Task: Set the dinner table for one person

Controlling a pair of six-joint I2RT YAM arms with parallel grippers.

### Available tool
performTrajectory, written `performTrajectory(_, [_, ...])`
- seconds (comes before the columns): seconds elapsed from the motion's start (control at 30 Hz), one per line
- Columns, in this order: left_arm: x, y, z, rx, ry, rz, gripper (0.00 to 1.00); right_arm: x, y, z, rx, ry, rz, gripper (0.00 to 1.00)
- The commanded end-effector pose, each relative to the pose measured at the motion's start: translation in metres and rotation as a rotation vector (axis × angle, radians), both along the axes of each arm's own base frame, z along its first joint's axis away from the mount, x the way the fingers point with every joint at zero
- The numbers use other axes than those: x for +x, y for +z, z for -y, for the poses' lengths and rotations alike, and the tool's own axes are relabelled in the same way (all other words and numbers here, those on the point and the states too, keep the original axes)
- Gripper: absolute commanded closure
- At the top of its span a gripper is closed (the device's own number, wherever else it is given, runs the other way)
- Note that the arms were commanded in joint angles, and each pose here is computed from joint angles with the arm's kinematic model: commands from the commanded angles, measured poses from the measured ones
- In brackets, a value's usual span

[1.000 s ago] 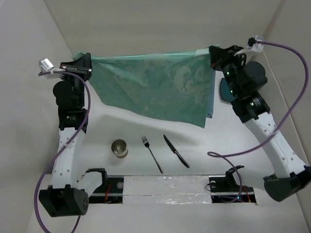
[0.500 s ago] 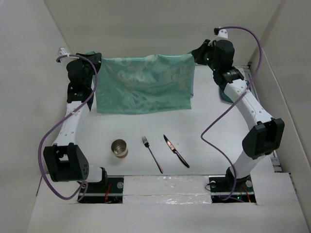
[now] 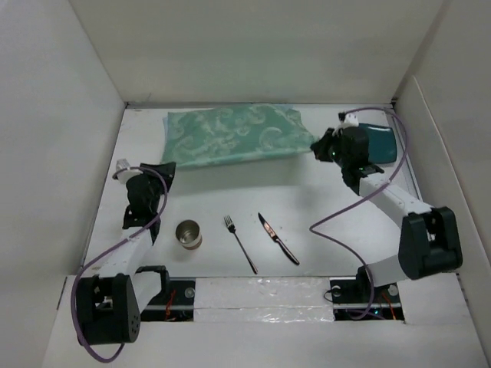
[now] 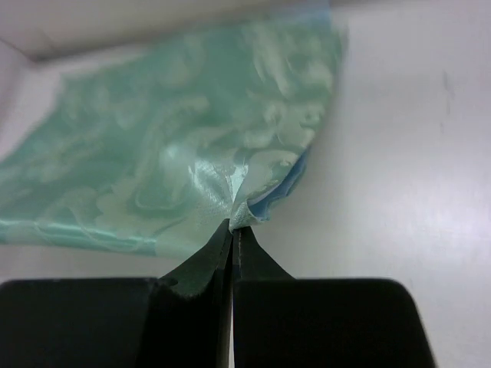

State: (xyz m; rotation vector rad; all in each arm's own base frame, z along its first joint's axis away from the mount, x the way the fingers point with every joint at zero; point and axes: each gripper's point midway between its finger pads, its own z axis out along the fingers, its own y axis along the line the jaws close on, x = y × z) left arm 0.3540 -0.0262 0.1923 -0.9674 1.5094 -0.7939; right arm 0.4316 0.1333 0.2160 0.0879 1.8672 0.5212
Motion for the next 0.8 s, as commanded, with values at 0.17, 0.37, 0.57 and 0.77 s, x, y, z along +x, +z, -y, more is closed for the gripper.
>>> performTrajectory(0.17, [-0.023,-0.038,-0.004,0.068,0.001,-0.087,0.60,-0.024,-0.090,0.033,-0.045,-0.109,-0.203,0.84])
performTrajectory(0.37, [-0.030,-0.044,-0.021,0.187,0.057,-0.174,0.53,-0.059,-0.119,0.053,-0.065,-0.177,-0.274,0.44])
performTrajectory(0.57, [-0.009,-0.081,-0.040,0.268,0.108,-0.329,0.53,-0.071,-0.113,0.075,-0.038,-0.258,-0.243,0.45])
performTrajectory(0.77, [0.044,-0.101,-0.009,0.314,-0.113,-0.430,0.54,-0.085,-0.070,0.084,-0.039,-0.279,-0.152,1.00])
